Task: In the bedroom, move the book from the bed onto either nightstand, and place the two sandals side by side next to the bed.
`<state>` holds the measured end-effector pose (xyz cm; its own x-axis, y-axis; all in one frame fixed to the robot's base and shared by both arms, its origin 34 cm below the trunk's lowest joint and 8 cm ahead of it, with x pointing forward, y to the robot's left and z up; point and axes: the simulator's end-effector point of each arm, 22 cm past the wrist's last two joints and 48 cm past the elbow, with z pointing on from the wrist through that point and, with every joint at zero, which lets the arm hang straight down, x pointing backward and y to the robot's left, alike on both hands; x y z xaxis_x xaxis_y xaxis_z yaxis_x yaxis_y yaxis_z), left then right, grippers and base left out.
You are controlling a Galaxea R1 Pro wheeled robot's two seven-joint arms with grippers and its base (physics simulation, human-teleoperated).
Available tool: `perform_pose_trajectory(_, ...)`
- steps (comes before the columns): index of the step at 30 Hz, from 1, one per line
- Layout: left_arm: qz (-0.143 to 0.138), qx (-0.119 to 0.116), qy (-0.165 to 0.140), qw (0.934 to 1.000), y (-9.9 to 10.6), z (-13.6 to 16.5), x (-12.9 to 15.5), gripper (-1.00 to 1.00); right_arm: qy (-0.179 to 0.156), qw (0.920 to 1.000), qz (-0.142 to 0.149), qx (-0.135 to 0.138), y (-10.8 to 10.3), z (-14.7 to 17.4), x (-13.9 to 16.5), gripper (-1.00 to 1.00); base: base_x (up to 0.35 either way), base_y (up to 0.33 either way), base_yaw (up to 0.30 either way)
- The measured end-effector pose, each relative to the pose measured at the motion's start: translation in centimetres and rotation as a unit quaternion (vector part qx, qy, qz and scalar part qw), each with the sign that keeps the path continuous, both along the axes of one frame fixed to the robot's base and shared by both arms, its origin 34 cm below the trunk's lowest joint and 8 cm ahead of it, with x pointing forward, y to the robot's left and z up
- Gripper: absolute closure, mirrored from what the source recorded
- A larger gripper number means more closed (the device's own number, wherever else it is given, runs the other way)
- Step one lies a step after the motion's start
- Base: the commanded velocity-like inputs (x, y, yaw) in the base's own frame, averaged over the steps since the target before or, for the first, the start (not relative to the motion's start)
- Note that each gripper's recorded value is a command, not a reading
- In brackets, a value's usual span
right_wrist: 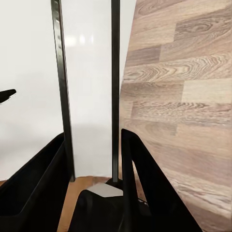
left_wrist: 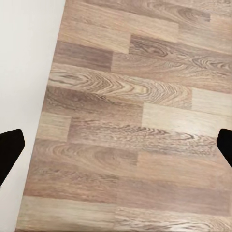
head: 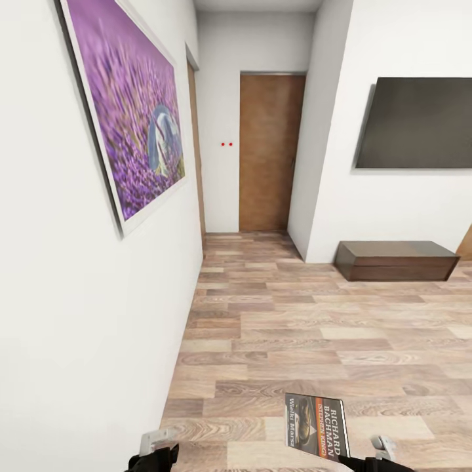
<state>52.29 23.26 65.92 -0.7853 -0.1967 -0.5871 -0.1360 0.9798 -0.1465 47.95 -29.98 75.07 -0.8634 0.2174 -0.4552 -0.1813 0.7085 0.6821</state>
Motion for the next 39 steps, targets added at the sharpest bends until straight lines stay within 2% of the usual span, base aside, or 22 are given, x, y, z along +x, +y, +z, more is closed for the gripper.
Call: perform_pose_trajectory(39, 0.0, 0.0, 0.0, 1.0, 0.0, 0.01, 0.03, -1.0, 0.0, 1.0, 0.001, -0.001, 0.01, -0.03, -0.04, 1.0, 0.326, -0.013, 0.0)
